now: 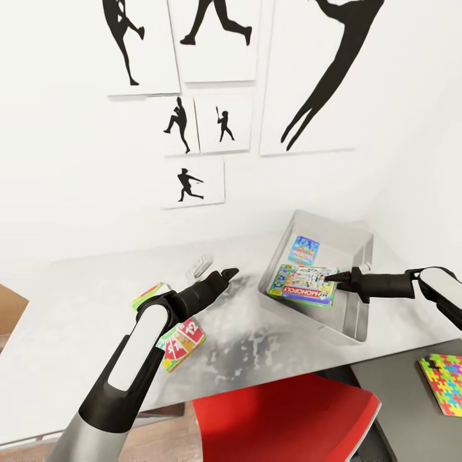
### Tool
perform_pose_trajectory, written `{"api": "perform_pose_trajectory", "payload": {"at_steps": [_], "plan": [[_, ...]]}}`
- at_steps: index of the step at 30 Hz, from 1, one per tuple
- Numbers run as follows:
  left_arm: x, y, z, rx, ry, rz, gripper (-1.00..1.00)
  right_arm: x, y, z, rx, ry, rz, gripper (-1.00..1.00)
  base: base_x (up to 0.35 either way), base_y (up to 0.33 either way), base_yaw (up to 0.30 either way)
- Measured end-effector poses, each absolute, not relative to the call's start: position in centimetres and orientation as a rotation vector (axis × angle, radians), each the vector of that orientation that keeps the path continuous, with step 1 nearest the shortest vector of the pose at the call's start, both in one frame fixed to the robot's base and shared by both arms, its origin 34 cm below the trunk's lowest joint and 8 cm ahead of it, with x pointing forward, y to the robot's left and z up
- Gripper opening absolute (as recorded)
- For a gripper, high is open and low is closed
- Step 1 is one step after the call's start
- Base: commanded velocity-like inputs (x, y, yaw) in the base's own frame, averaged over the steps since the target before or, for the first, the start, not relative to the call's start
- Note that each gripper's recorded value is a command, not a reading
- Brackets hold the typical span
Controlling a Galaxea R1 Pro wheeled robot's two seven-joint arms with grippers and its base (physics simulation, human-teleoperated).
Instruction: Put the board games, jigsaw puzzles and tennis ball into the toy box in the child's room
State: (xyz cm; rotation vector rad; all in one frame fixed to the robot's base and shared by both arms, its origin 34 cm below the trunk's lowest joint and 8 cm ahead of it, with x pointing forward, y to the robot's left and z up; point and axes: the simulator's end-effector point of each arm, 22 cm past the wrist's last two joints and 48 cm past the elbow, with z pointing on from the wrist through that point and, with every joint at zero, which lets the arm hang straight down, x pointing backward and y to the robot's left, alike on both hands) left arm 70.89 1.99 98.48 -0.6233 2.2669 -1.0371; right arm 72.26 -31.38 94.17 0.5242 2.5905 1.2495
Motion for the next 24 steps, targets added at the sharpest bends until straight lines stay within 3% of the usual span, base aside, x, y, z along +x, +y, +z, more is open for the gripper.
{"api": "perform_pose_trajectory", "payload": {"at_steps": [24], "plan": [[70.87,1.99,97.90,-0.630,2.275,-1.036,1.00,72.23,-31.33,93.57,0.533,2.598,1.251,-1.00,0.000,0.000,0.000]]}}
